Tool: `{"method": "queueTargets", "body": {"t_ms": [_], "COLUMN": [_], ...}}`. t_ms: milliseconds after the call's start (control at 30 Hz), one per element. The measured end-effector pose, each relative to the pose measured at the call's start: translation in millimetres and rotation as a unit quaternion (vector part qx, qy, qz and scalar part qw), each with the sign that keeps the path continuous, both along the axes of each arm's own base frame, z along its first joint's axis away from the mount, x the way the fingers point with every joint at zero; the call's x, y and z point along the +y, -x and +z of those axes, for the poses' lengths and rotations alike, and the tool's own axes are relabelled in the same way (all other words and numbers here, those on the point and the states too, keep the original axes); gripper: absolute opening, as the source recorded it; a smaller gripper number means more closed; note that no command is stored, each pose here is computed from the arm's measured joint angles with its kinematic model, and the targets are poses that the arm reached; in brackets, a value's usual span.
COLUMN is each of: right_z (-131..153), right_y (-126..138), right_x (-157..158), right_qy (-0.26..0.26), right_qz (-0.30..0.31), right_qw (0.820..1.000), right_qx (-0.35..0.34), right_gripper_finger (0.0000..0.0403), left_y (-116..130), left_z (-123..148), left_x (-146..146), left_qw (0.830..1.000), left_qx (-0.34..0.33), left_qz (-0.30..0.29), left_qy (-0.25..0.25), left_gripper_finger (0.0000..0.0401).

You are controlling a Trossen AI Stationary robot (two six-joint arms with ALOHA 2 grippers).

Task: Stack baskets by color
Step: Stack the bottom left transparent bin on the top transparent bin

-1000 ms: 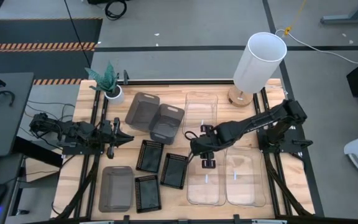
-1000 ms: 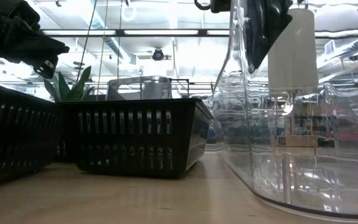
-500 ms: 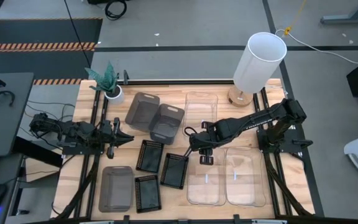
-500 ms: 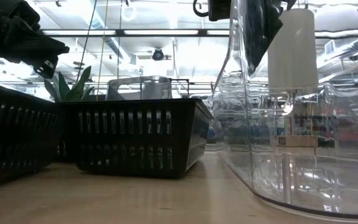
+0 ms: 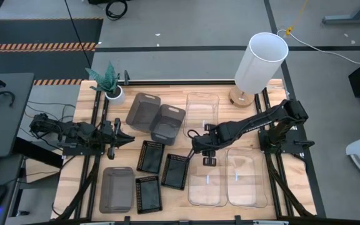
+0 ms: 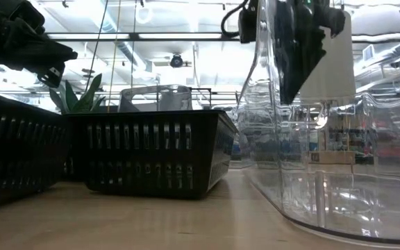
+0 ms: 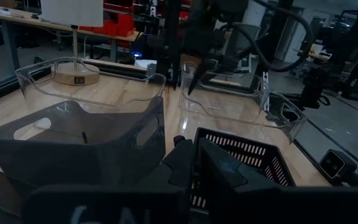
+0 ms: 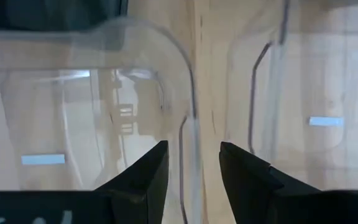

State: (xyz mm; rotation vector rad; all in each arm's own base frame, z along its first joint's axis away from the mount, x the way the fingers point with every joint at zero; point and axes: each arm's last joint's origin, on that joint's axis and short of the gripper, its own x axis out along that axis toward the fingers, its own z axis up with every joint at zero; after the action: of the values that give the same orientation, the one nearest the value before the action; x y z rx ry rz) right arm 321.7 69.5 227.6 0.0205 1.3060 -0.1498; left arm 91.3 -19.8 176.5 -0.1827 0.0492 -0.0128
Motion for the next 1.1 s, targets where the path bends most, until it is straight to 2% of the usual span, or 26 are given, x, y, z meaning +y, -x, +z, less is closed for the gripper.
{"method": "queueTargets", "body": {"t_ms": [200,333,700,933,1100], "right_z": [-18,-24,-34,-33,-21], "right_y": [4,6,9,7,3], "right_x": [-1,-1,-1,-2,-3], "right_qy": [-0.024,-0.025,-0.048,-0.074,-0.085], "right_qz": [-0.004,-0.005,-0.013,-0.014,0.001], "right_qw": [1.000,1.000,0.999,0.997,0.996], "right_qx": [0.005,0.011,0.014,0.013,0.012], "right_gripper_finger": [0.0146,0.0128,0.0014,0.0014,0.0008], "left_y": [0,0,0,0,0], "left_z": [0,0,0,0,0], "left_x": [0,0,0,0,0], "left_qw": [1.000,1.000,1.000,1.000,1.000], "left_qx": [0.000,0.000,0.000,0.000,0.000], "left_qz": [0.000,0.000,0.000,0.000,0.000], "left_qy": [0.000,0.000,0.000,0.000,0.000], "left_gripper_finger": [0.0026,0.0027,0.0028,0.0024,0.0032]}}
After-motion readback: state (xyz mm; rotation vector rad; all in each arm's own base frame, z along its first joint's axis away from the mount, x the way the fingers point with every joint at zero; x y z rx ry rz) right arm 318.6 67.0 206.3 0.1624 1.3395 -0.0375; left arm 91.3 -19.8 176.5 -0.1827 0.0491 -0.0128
